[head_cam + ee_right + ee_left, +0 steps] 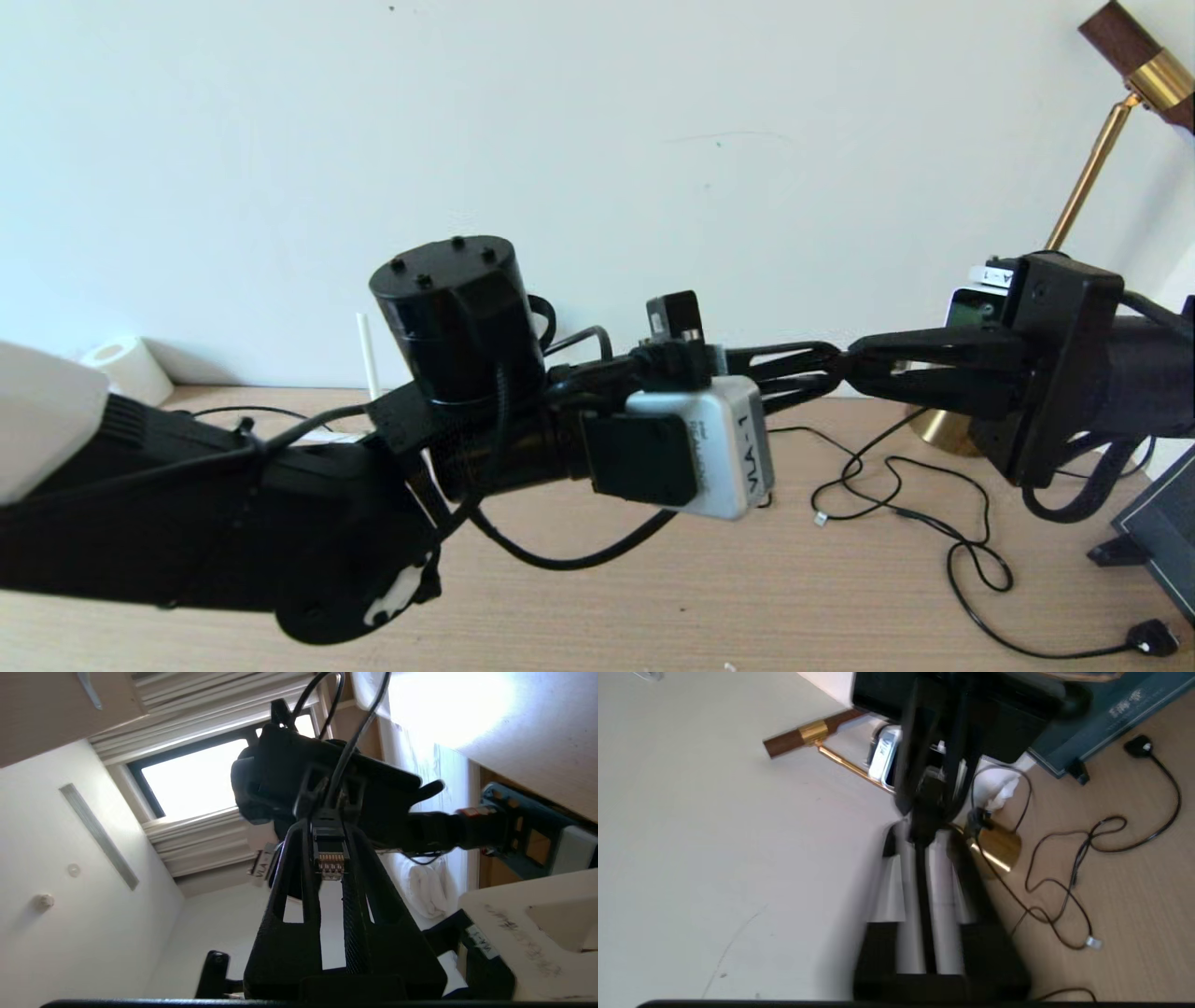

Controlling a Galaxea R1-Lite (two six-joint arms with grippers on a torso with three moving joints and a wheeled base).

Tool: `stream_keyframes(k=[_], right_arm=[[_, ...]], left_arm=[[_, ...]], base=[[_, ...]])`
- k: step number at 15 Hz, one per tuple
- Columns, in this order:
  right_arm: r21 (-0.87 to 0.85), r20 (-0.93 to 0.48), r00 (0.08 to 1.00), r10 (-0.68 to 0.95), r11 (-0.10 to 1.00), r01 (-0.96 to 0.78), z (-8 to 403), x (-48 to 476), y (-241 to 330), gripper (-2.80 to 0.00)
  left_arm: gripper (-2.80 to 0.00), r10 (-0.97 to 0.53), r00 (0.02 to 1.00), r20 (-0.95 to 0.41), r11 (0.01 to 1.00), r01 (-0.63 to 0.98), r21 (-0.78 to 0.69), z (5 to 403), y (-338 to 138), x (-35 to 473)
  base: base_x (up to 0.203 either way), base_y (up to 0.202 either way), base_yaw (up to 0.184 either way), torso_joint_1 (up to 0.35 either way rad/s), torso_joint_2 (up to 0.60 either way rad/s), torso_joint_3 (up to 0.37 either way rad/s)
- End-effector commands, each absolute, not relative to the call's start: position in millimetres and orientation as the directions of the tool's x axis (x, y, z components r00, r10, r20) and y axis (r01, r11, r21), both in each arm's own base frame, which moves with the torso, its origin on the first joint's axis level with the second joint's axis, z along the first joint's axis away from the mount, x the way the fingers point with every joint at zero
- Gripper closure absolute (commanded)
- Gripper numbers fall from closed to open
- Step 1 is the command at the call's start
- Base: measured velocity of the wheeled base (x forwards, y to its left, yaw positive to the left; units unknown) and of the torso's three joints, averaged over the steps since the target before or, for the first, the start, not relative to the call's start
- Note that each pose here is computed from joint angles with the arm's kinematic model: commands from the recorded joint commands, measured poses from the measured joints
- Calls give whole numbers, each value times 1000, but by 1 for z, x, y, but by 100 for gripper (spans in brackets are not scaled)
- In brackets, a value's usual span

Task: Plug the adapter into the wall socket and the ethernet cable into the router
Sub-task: Hand it to the other hand

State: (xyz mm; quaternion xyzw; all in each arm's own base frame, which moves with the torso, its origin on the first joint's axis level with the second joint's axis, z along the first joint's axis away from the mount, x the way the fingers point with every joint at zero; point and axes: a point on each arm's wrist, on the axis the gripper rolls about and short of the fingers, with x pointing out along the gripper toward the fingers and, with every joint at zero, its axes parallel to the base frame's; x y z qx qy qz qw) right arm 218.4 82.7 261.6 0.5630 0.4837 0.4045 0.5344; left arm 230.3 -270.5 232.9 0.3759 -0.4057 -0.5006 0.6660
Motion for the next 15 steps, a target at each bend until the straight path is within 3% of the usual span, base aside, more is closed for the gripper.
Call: stream_keyframes(k=[1, 10, 11, 15], right_arm=[[992, -59, 197, 979, 36, 118, 262, 218, 83, 0], [996, -57, 193, 979, 43, 76, 262, 216, 84, 0], [996, -57, 195, 979, 43, 76, 262, 216, 84, -280], [995, -61, 200, 978, 44, 89, 260, 214, 83, -280]], left_arm=[[0, -974, 156, 164, 211, 360, 909, 232, -272, 226], [0, -976, 151, 158, 203, 363, 909, 229, -274, 224], [0, -976, 151, 159, 204, 362, 910, 230, -274, 224], [0, -977, 154, 150, 198, 368, 909, 228, -270, 222]], base=[[0, 0, 0, 0, 0, 0], [0, 0, 0, 0, 0, 0], [0, 0, 0, 0, 0, 0], [0, 0, 0, 0, 0, 0]])
